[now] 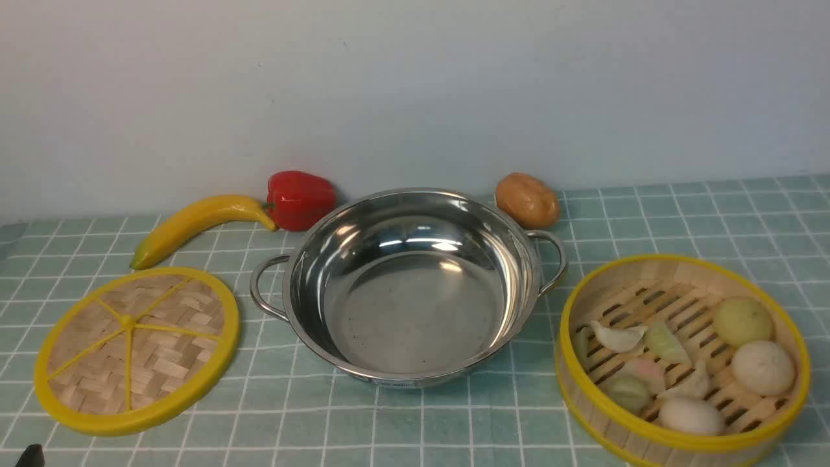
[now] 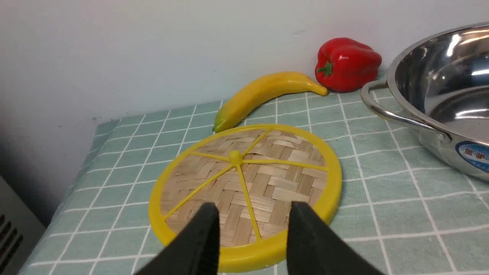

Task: Place the steamer in the pot on the blue tablecloth, and put the lid on the steamer.
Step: 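Reach for and grasp the rim of the bamboo steamer holding the buns with the right gripper, then place the bamboo steamer basket of food into the steel pot with the right gripper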

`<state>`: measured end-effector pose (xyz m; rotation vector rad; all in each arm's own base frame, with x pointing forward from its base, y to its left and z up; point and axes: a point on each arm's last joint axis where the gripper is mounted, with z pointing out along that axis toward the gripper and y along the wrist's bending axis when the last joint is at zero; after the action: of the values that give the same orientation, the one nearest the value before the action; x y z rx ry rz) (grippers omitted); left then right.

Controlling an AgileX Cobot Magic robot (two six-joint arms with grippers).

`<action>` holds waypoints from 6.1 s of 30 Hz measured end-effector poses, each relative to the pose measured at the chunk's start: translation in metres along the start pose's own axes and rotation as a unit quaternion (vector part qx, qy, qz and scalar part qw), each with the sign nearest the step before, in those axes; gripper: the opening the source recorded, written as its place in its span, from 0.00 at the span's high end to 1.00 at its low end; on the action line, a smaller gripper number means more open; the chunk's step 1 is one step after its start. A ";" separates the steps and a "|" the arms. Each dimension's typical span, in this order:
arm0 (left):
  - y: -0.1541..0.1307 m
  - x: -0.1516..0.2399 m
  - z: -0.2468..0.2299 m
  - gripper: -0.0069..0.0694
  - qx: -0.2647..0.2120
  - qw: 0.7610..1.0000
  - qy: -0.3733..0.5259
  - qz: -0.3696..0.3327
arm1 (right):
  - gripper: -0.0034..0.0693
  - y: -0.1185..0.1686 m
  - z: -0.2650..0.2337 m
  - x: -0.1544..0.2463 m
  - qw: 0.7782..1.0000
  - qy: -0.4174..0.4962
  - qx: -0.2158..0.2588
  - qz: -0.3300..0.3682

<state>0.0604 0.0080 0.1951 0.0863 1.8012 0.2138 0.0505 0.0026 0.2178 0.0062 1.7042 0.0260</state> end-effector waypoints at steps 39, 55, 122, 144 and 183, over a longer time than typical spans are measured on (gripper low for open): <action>-0.010 -0.009 -0.001 0.59 0.067 0.928 -0.025 -0.367 | 0.62 0.014 -0.002 -0.010 0.940 -0.027 -0.093 0.328; 0.010 -0.038 -0.009 0.59 0.044 0.876 -0.216 -0.429 | 0.62 -0.011 -0.007 -0.033 0.879 -0.191 -0.026 0.437; 0.010 -0.137 0.140 0.59 0.087 0.894 0.437 -0.031 | 0.62 -0.017 0.265 -0.017 0.845 0.530 0.051 0.045; 0.010 -0.137 0.140 0.59 0.087 0.894 0.437 -0.030 | 0.87 -0.021 0.256 -0.017 0.820 0.567 0.071 0.031; 0.010 -0.137 0.140 0.59 0.088 0.894 0.438 -0.028 | 0.87 0.234 0.415 -0.044 0.848 0.511 -0.136 -0.043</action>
<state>0.2285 0.0085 0.2960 0.0693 2.7227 0.0362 0.4652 0.2414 0.2110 -0.3557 2.7573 0.2405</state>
